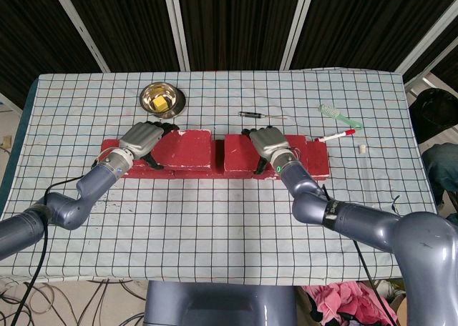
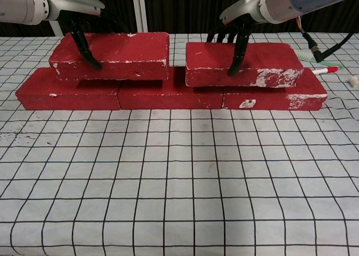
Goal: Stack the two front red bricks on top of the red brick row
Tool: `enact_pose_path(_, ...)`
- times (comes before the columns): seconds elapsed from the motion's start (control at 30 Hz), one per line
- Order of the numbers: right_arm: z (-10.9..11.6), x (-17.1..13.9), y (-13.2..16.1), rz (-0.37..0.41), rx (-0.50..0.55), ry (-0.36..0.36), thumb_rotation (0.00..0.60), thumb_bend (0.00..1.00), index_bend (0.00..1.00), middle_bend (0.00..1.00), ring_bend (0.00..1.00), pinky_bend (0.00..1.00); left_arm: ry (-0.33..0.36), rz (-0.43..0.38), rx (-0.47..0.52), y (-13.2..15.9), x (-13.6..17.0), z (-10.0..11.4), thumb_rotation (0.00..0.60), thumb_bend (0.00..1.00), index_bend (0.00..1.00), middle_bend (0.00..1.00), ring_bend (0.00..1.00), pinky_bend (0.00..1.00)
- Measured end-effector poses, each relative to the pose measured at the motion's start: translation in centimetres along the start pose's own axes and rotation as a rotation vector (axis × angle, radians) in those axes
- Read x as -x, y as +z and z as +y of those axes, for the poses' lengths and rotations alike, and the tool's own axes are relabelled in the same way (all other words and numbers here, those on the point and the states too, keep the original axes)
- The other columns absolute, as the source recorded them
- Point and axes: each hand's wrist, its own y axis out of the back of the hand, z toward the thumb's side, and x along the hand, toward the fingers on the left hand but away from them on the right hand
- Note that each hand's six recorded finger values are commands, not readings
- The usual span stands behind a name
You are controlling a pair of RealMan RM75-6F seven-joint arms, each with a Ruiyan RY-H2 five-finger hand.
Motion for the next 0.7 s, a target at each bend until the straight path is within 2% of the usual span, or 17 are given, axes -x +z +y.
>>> enact_pose_path(0.27, 0.0, 0.6, 0.8, 0.015, 0.003, -0.004, 0.600, 0.00, 0.12, 0.20, 0.18, 0.13, -0.009, -0.003, 0.018, -0.2, -0.2, -0.8, 0.600, 0.27, 0.19, 0.23, 0.15, 0.24)
enact_pose_path(0.7, 0.0, 1.3, 2.0, 0.026, 0.002, -0.021, 0.600, 0.00, 0.12, 0.20, 0.18, 0.13, -0.007, -0.015, 0.029, -0.3, -0.5, -1.0, 0.600, 0.27, 0.19, 0.22, 0.15, 0.24)
